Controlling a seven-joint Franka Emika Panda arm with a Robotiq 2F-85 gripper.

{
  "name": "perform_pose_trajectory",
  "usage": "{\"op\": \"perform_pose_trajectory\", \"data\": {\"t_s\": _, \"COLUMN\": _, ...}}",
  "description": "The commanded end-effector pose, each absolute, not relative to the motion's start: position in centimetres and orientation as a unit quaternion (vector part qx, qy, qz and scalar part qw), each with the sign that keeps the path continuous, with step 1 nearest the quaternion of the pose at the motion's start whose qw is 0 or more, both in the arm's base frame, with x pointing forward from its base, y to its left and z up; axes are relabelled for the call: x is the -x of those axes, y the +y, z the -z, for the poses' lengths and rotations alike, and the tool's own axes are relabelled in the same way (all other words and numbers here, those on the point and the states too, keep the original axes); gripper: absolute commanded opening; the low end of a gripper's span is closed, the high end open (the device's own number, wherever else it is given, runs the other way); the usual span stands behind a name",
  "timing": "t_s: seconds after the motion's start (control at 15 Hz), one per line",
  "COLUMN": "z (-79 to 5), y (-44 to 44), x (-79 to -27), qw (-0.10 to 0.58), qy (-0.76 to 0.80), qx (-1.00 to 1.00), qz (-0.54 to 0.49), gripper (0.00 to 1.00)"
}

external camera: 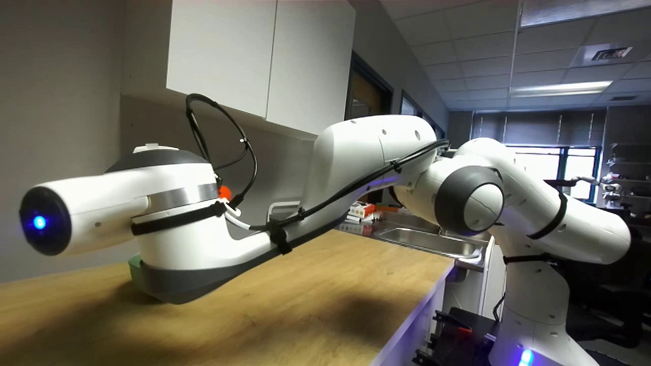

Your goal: Pour the contents in the orange cup into the bowl

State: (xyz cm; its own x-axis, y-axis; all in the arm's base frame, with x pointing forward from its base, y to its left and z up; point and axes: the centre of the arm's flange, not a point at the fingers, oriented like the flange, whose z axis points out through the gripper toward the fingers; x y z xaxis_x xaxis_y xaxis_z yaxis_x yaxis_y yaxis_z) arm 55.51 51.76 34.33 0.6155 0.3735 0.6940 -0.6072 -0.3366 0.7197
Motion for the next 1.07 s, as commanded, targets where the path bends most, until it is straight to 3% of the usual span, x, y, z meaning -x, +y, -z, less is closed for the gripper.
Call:
{"op": "perform_pose_trajectory", "data": {"t_s": 0.0, "z": -35.08, "y": 53.22, "x": -56.52, "qw": 0.585, "qy": -0.096, "qx": -0.668, "qz": -0.451, "gripper": 0.01}}
{"op": "perform_pose_trajectory", "data": {"t_s": 1.0, "z": -35.62, "y": 53.29, "x": -56.56, "qw": 0.611, "qy": -0.098, "qx": -0.620, "qz": -0.482, "gripper": 0.01}}
